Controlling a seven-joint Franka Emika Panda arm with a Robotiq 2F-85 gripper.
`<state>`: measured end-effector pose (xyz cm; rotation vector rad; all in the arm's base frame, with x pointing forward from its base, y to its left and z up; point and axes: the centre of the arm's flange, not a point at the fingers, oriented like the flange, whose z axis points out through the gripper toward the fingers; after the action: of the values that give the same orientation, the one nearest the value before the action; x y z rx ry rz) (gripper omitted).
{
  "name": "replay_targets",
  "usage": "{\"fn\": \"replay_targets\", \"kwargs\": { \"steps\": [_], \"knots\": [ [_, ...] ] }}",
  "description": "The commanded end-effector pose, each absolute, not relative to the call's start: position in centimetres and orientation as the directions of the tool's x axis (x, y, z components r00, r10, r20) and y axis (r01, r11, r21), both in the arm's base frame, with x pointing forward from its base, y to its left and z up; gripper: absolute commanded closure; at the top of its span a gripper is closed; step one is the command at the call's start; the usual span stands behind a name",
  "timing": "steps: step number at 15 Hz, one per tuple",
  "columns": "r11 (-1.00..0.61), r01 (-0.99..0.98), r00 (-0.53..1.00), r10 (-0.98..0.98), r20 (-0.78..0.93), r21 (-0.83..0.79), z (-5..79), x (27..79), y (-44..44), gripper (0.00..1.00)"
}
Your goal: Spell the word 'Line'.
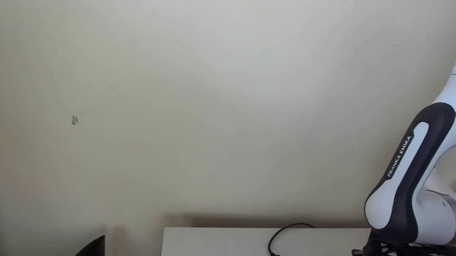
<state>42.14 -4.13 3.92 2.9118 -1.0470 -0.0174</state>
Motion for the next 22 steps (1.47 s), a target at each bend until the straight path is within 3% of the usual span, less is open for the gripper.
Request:
{"fn": "replay_targets", "kwargs": {
  "steps": [1, 22],
  "knots": [
    [-0.786, -0.615, 0.787, -0.617, -0.009, 0.07, 4.4, 41.8, -3.9, 1.0],
    [-0.739, -0.671, 0.74, -0.672, -0.007, 0.061, 2.7, 42.4, -6.6, 1.0]
  ]
}}
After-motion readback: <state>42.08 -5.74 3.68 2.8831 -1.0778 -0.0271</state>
